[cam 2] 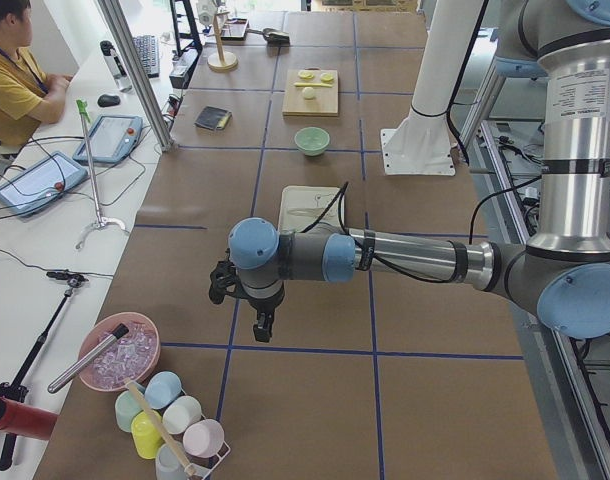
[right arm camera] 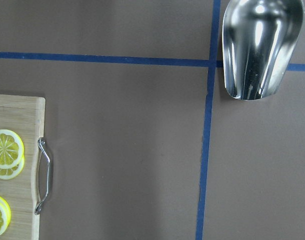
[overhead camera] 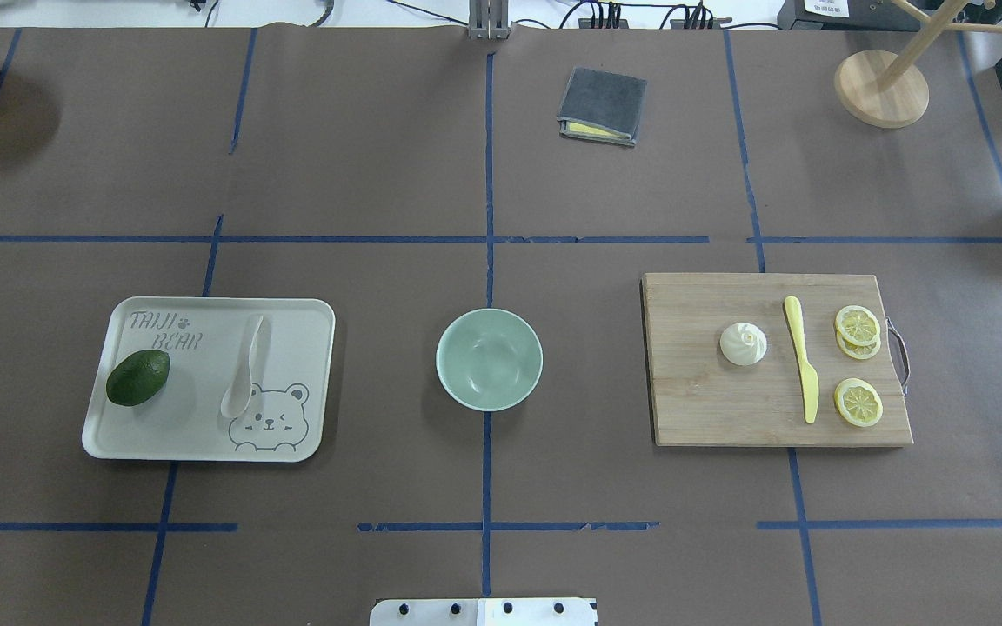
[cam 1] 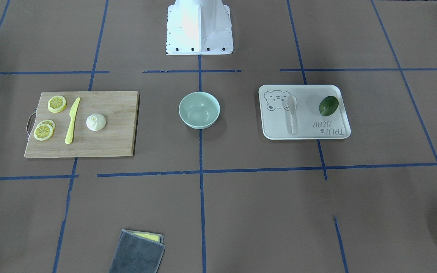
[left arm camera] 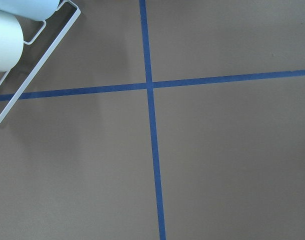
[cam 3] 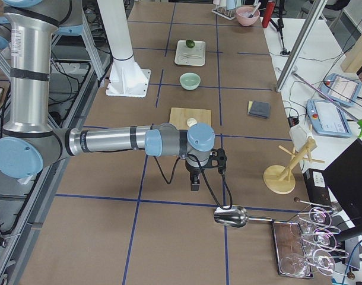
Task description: Put spoon and bun in bowl
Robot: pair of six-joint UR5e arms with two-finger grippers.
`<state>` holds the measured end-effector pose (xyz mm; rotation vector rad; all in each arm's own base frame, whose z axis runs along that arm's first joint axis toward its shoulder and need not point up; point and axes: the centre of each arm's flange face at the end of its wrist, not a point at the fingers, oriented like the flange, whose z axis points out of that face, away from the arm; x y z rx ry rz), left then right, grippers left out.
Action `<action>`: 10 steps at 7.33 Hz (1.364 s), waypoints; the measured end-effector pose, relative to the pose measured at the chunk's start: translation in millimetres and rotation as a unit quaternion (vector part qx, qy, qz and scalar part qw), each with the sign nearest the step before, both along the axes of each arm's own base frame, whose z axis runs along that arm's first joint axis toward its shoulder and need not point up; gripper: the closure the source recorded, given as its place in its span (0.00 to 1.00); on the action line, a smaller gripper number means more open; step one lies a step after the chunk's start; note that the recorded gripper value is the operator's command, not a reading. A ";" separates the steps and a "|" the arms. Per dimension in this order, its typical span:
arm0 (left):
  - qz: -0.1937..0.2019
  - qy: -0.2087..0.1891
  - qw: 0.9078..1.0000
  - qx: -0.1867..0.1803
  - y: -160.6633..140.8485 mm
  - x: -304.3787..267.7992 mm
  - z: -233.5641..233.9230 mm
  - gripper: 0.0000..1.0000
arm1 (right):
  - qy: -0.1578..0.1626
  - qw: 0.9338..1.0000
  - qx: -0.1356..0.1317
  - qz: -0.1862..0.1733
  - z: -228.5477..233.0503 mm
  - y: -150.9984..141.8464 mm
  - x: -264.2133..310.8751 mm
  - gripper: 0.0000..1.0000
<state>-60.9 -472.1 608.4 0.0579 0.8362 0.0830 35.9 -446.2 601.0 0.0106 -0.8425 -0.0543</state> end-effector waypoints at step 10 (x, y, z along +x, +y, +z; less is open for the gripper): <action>0.081 0.105 0.982 0.134 -14.1 212.5 -113.1 0.00 | -0.001 0.999 0.039 -0.017 -19.0 -17.9 -7.6 0.00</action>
